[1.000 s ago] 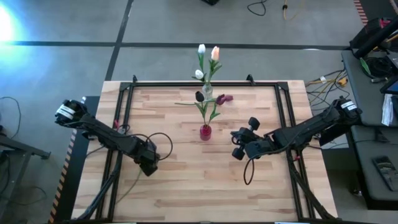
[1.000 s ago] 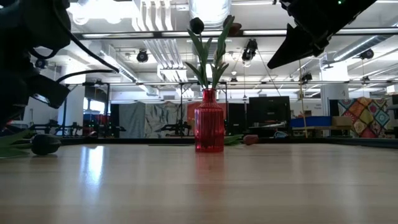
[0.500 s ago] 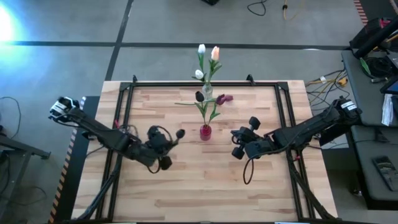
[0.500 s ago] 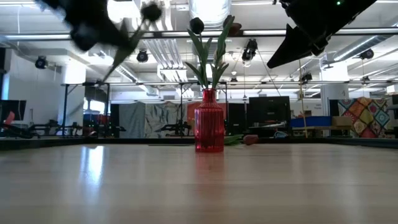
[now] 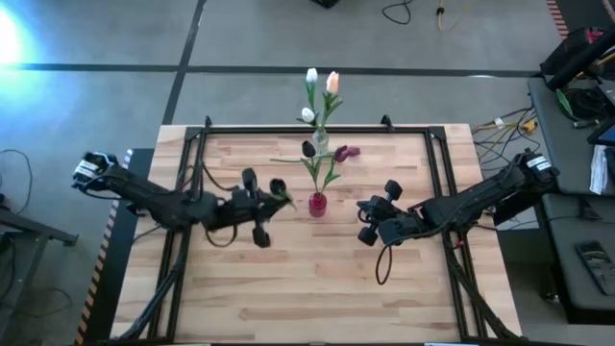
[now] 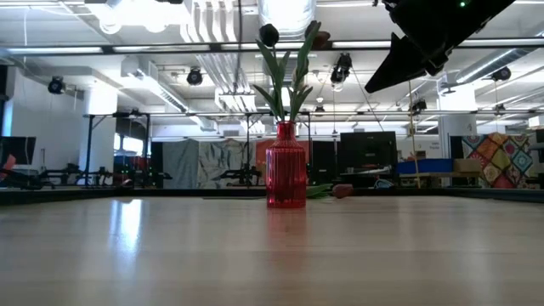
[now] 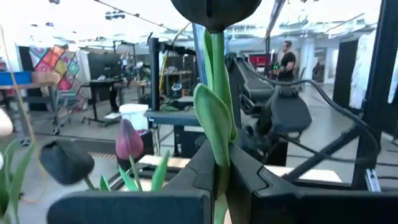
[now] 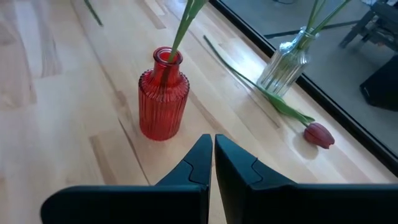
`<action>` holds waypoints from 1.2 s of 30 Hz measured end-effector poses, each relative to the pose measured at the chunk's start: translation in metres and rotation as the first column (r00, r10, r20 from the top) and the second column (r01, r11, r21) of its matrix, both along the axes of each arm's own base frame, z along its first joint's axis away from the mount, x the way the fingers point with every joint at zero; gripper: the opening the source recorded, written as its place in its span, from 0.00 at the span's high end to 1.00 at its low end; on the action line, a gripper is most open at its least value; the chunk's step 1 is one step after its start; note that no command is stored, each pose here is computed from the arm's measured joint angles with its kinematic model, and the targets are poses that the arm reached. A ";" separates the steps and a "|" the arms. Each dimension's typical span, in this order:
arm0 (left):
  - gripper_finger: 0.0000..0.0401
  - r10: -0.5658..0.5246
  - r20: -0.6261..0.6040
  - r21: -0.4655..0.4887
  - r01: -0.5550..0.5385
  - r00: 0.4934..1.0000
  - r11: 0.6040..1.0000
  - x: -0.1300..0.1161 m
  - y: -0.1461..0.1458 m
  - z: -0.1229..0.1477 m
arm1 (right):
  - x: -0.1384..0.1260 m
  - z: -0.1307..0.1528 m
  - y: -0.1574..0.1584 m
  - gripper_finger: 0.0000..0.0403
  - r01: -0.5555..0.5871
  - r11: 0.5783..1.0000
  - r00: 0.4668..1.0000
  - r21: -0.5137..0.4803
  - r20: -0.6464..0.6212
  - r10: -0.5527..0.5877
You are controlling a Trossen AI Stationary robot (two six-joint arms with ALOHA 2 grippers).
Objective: Sort flowers into vase by color
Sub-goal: Put the black flower into the red vase
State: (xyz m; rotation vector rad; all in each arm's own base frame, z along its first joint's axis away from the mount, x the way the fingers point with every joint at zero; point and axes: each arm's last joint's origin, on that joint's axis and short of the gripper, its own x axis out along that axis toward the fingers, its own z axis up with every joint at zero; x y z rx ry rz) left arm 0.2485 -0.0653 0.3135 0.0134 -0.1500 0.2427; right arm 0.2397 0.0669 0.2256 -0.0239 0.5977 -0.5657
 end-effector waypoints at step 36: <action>1.00 -0.018 0.142 -0.018 0.020 0.990 1.000 0.039 0.067 -0.014 | -0.001 -0.001 -0.001 0.97 0.010 1.000 1.000 -0.015 -0.002 -0.010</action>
